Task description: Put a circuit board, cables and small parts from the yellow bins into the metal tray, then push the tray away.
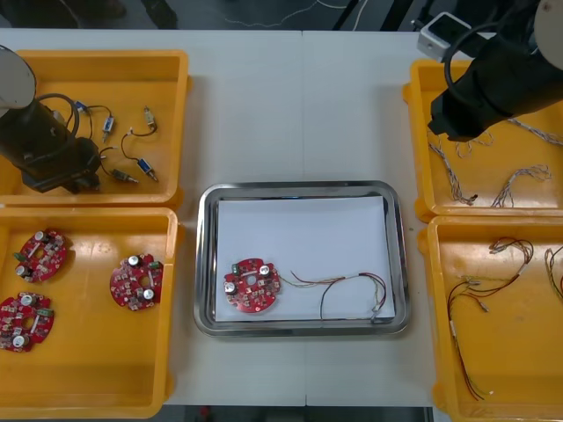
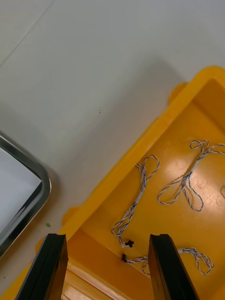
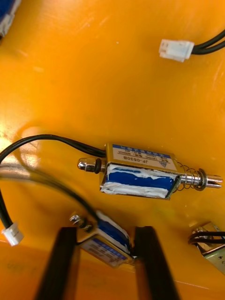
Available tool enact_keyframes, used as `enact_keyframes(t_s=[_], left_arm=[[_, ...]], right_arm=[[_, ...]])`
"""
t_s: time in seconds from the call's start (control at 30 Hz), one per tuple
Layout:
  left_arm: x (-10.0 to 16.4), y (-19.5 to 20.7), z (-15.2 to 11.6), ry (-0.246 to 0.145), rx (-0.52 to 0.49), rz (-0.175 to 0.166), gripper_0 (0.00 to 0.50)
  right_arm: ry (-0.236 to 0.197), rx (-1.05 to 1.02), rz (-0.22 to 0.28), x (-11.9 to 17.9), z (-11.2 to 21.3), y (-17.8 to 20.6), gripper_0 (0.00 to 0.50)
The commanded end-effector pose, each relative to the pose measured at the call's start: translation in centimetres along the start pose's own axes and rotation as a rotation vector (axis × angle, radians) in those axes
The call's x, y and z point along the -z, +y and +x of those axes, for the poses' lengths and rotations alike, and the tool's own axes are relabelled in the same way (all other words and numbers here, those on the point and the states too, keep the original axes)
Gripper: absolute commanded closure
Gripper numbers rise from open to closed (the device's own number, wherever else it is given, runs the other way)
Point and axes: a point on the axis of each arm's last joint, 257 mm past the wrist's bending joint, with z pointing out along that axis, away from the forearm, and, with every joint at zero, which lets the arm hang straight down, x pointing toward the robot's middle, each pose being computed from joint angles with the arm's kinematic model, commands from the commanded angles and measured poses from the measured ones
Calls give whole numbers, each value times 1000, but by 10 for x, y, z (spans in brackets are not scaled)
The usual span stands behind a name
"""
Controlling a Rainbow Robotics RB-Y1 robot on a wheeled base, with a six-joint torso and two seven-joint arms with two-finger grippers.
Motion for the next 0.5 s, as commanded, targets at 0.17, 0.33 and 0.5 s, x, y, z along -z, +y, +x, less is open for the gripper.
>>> enact_keyframes(t_s=[0.17,0.33,0.5], left_arm=[[13,-22,-13,-37,-107,18,500],[13,-21,-12,-32,-104,17,500],[14,-21,-12,-33,-103,19,500]], right_arm=[[-6,-210,86,31,11,-88,0],[5,-319,99,33,28,-113,0],[28,-415,110,31,47,-133,0]])
